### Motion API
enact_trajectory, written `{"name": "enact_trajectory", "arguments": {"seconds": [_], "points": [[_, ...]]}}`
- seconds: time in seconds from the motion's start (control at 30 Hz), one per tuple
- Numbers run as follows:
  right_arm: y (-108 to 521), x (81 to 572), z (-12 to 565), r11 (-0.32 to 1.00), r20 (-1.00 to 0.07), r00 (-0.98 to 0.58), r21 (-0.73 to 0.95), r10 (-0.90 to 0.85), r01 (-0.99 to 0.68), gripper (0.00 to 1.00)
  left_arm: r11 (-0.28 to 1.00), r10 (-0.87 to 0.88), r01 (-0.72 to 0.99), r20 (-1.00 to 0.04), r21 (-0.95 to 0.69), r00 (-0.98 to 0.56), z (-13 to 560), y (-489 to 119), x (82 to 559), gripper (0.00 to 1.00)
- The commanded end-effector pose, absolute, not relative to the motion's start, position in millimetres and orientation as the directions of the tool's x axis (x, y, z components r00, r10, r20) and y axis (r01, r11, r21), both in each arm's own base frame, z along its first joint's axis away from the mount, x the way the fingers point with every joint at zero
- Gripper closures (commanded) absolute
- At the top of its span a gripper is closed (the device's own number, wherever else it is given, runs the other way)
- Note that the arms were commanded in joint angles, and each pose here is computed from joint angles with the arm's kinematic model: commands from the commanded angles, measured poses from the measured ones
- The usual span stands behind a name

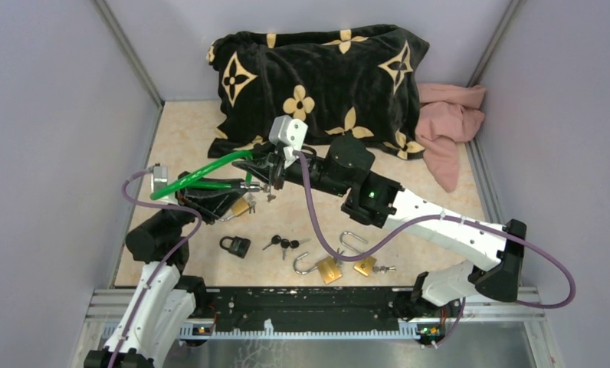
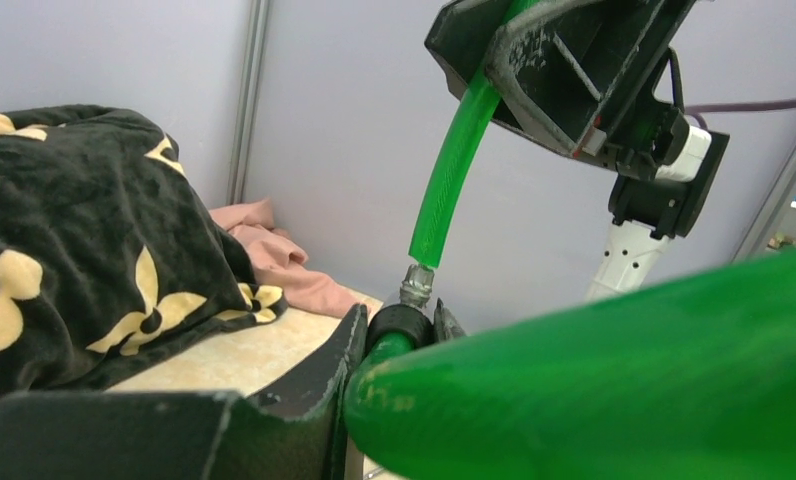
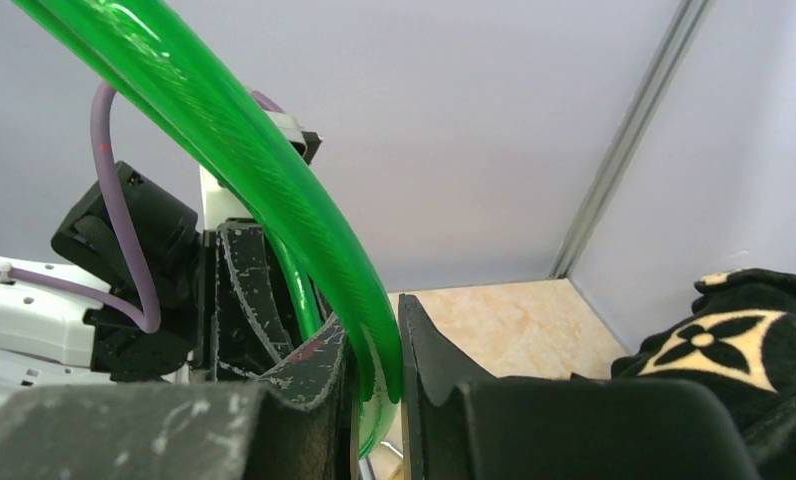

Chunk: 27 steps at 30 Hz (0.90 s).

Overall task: Lock with the key
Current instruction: Lock the lock.

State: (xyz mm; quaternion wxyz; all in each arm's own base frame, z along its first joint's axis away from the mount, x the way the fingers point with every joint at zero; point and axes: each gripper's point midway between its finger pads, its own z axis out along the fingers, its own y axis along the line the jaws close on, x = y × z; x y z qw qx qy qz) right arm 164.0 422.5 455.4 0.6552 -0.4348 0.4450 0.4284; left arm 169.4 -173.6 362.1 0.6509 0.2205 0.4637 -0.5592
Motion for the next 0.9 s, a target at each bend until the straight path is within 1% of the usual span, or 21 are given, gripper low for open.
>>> {"name": "enact_trajectory", "arguments": {"seconds": [0.0, 0.03, 0.17, 0.3, 0.43, 0.5, 0.6, 0.63, 0.8, 0.87], "points": [[435.7, 131.5, 482.3, 0.123, -0.941, 0.212, -0.185, 0.265, -0.975, 1.00, 0.258, -0.543, 0.944, -0.839, -0.204, -0.032, 372.2, -173.3, 160.6, 0.68], [439.1, 131.5, 480.3, 0.114, -0.943, 0.204, -0.180, 0.263, -0.977, 1.00, 0.256, -0.549, 0.946, -0.835, -0.201, -0.029, 374.0, -173.0, 159.8, 0.70], [446.9, 133.3, 471.6, 0.103, -0.951, 0.177, -0.155, 0.253, -0.983, 1.00, 0.256, -0.582, 0.945, -0.813, -0.205, -0.019, 381.7, -170.0, 157.8, 1.00], [449.6, 135.3, 465.6, 0.105, -0.957, 0.167, -0.146, 0.237, -0.984, 1.00, 0.245, -0.655, 0.941, -0.755, -0.232, -0.016, 397.2, -162.1, 152.5, 1.00], [453.0, 133.5, 464.9, 0.087, -0.957, 0.167, -0.150, 0.236, -0.985, 1.00, 0.266, -0.725, 0.911, -0.688, -0.313, -0.025, 400.1, -148.7, 161.0, 1.00], [456.4, 130.5, 462.9, 0.063, -0.958, 0.166, -0.155, 0.236, -0.986, 0.95, 0.278, -0.740, 0.905, -0.673, -0.322, -0.012, 399.8, -144.5, 162.1, 1.00], [460.9, 130.9, 461.1, 0.056, -0.956, 0.163, -0.154, 0.243, -0.986, 0.83, 0.294, -0.736, 0.916, -0.677, -0.272, 0.035, 403.2, -143.1, 153.2, 1.00], [461.6, 130.8, 462.2, 0.054, -0.954, 0.164, -0.156, 0.249, -0.986, 0.80, 0.299, -0.733, 0.921, -0.678, -0.250, 0.054, 405.2, -143.0, 149.8, 1.00], [462.3, 129.8, 466.8, 0.050, -0.949, 0.165, -0.157, 0.270, -0.986, 0.73, 0.312, -0.737, 0.923, -0.670, -0.224, 0.087, 408.6, -141.0, 146.2, 1.00], [462.0, 128.7, 466.8, 0.045, -0.949, 0.166, -0.160, 0.270, -0.986, 0.71, 0.321, -0.731, 0.923, -0.676, -0.211, 0.100, 407.7, -141.3, 145.7, 1.00]]}}
